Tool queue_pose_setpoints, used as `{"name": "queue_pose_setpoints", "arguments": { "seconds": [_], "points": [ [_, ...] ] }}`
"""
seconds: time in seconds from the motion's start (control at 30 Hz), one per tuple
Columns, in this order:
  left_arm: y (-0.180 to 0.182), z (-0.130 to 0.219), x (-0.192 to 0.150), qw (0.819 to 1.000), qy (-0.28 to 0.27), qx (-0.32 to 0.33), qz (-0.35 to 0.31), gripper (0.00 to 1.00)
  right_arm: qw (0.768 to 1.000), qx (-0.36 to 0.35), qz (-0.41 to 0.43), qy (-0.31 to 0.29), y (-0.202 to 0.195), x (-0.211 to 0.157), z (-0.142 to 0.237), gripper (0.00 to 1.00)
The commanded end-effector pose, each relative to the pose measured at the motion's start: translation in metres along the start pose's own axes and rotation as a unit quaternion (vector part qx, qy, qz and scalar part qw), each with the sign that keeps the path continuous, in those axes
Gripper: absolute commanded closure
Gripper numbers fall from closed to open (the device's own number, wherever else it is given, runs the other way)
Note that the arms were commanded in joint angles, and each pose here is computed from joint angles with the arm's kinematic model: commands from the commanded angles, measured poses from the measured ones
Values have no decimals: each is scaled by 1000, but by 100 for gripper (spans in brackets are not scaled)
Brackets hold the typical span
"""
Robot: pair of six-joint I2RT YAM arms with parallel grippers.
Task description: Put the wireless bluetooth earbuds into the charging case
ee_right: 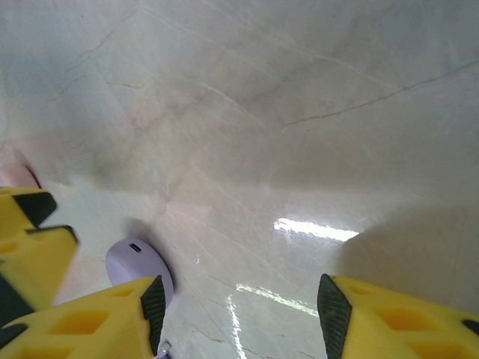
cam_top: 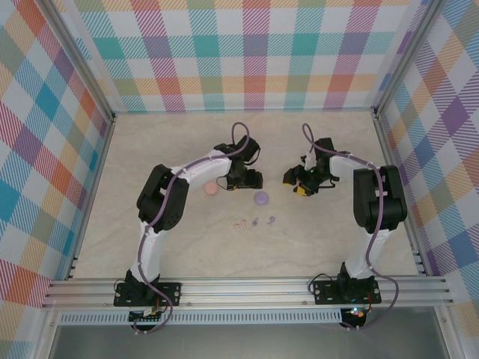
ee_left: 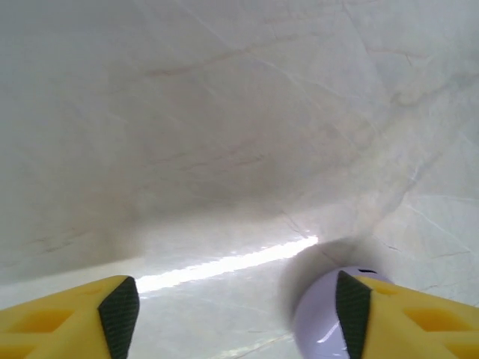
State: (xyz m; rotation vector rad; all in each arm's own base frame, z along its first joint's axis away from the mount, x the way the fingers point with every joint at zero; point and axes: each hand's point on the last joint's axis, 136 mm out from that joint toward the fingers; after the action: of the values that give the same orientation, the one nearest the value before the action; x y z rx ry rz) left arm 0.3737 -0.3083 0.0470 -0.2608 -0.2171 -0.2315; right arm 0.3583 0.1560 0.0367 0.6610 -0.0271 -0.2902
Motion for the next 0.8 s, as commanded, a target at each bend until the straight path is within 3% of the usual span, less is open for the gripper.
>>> {"name": "queue_pose_setpoints", "arguments": {
  "seconds": [0.0,0.33,0.43,0.77],
  "points": [
    [-6,18,0,999,-12,-34,-17,31,1000,5,9,23,7,-10,-6,45],
    [-25,23,-20,993,16,-113,-31,51,998,-4,27,54,17,-26,-24,66],
    [-27,24,-27,991,20,-125,-33,52,997,-5,33,65,21,-30,-29,70],
    [-39,21,-24,986,11,-165,-36,56,996,-7,34,85,23,-40,-40,71]
  ]
}}
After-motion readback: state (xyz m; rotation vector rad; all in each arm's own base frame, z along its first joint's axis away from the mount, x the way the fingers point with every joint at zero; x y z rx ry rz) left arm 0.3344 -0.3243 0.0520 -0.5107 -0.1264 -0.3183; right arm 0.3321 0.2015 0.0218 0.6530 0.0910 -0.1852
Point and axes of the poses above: each hand's point on the last joint's axis, 136 mm out from that joint toward the fingers, its own z axis back along the fingers, its own y axis along the line the jaws close on, x = y × z, and after that the axes turned 7 degrees about -z, right-handed
